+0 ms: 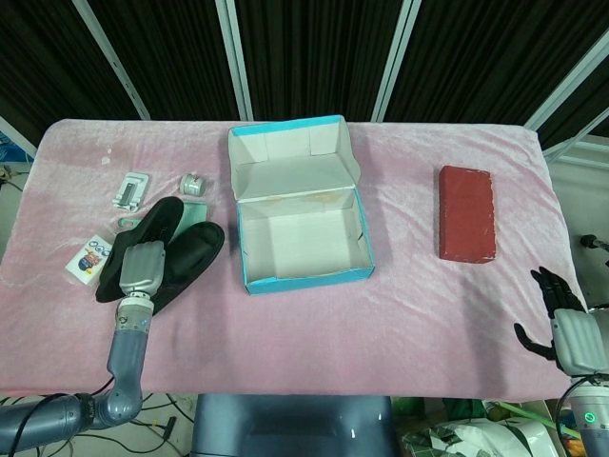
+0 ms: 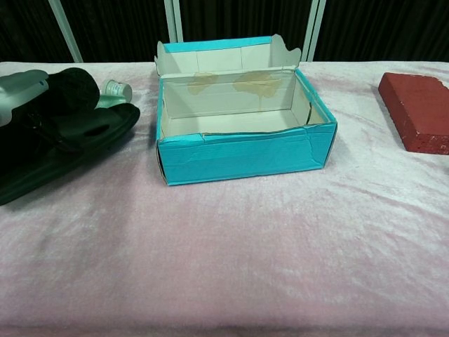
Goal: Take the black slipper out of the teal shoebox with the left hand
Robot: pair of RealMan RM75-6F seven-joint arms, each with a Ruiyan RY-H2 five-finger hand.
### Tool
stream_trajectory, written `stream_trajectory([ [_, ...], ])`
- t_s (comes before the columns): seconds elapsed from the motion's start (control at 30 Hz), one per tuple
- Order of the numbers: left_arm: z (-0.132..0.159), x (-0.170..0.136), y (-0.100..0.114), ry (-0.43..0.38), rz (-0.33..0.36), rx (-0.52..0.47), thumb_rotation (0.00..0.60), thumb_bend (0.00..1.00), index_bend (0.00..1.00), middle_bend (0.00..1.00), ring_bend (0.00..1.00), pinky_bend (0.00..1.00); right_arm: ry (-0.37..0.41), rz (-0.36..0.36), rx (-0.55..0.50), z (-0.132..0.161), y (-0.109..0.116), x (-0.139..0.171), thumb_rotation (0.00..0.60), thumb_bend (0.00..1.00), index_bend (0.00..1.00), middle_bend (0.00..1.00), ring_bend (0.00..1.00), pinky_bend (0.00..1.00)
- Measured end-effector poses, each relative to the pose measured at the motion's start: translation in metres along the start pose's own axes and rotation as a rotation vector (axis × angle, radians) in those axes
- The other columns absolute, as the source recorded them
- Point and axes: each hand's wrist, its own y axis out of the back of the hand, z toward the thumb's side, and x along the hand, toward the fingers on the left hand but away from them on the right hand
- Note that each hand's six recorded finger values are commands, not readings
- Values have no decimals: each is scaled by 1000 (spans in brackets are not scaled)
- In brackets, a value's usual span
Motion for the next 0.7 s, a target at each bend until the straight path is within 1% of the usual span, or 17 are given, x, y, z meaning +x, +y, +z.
stream_trajectory([
  [0.07,2,-2,5,-13,22,-16,600,0,0,45,0,126,1,-1,2,0,0,0,600,264,0,33,0,174],
  [0.13,3,-8,15,-33,58,-33,600,0,0,64,0,109,5,-4,3,1,1,-1,600,264,0,33,0,174],
  [0.27,-2,-26,40,-69,140,-54,600,0,0,102,0,99,16,-10,13,5,3,-4,600,264,0,33,0,174],
  [0.33,-11,-39,54,-77,186,-53,600,0,0,117,0,96,22,-12,22,7,4,-5,600,264,0,33,0,174],
  [0.4,-26,-54,69,-69,233,-46,600,0,0,121,0,93,31,-14,32,10,5,-8,600,265,0,33,0,174],
  [0.5,-50,-83,85,-43,295,-38,600,0,0,120,0,87,52,-14,47,18,5,-12,600,265,0,33,0,174],
  [0.53,-57,-93,88,-33,308,-39,600,0,0,119,0,86,61,-14,53,21,5,-13,600,264,0,33,0,174],
  [0.6,-73,-117,90,-9,322,-39,600,0,2,117,0,83,71,-14,63,26,5,-14,600,264,0,33,0,172],
  [0.7,-96,-149,86,31,303,-36,600,0,7,112,0,74,84,-18,86,31,5,-15,600,264,0,33,0,161],
])
